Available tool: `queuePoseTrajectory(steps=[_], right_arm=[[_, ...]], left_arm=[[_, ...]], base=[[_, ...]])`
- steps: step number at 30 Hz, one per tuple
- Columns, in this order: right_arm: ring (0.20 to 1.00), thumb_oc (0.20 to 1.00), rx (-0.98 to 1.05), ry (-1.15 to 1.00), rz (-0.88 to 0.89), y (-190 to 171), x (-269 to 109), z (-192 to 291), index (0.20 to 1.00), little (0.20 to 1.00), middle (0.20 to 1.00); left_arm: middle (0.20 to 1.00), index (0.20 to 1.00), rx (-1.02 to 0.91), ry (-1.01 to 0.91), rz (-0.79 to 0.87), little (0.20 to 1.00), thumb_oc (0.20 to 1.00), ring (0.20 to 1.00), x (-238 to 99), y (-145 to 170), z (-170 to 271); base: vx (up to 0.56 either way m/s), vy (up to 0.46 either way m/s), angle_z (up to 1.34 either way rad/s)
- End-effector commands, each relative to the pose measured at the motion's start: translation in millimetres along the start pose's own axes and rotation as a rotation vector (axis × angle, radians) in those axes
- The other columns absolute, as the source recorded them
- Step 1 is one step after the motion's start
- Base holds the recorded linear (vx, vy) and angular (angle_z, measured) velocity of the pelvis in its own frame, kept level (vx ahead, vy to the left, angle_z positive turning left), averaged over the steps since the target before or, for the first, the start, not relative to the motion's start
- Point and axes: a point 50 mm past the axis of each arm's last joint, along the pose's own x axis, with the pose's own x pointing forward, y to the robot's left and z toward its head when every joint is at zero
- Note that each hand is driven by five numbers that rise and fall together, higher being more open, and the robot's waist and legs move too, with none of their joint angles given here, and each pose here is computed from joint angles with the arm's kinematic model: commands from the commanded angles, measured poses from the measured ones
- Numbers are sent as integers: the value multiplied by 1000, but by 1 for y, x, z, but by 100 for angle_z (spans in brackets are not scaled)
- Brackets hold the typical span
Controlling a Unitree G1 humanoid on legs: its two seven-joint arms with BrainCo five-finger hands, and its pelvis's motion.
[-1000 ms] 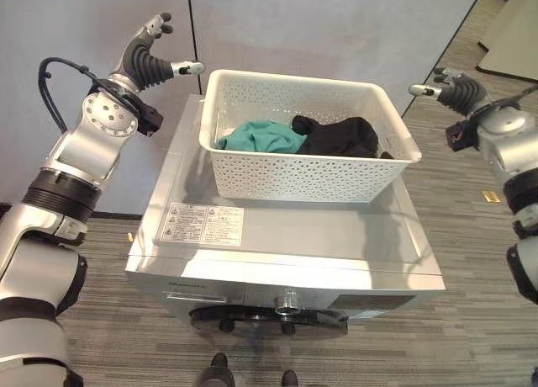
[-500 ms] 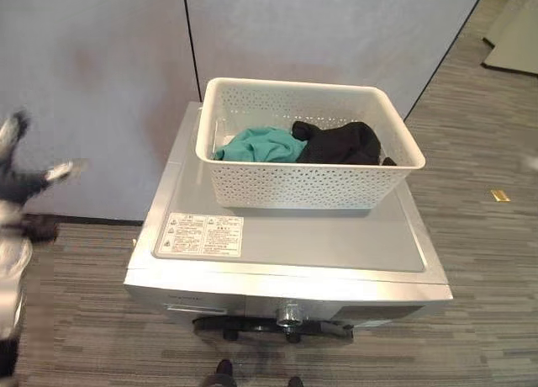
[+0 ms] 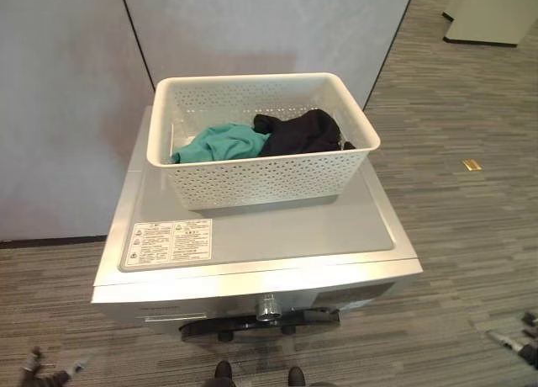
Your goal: Grab the laundry basket,head to the washer,open it,put in the laundry and shut it.
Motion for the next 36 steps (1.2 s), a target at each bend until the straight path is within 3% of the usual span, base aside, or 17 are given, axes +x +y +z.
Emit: queuePoseTrajectory(steps=[1, 6, 17, 29, 36], right_arm=[[1000, 1000, -79, -132, 26, 0, 22, 40, 1000, 1000, 1000], [1000, 1000, -113, -81, 164, 58, 49, 38, 1000, 1000, 1000], [1000, 1000, -113, 231, 204, 105, 48, -32, 1000, 1000, 1000], [1000, 1000, -406, -193, -61, 55, 71, 77, 1000, 1000, 1000], [1000, 1000, -407, -279, -83, 72, 87, 113, 1000, 1000, 1000]], left_arm=[[1000, 1000, -139, -74, -180, 1000, 1000, 1000, 15, -45, 31], [1000, 1000, 64, -164, -476, 1000, 1000, 1000, 21, -135, 76], [1000, 1000, 402, -250, -645, 1000, 1000, 1000, 11, -205, 94], [1000, 1000, 419, -337, -569, 1000, 1000, 1000, 18, -183, 112], [1000, 1000, 354, -339, -613, 1000, 1000, 1000, 10, -193, 109]], base=[[-118, -83, -1], [-265, -91, 29], [-157, 91, 51], [-223, 84, -11], [-59, -160, 6]])
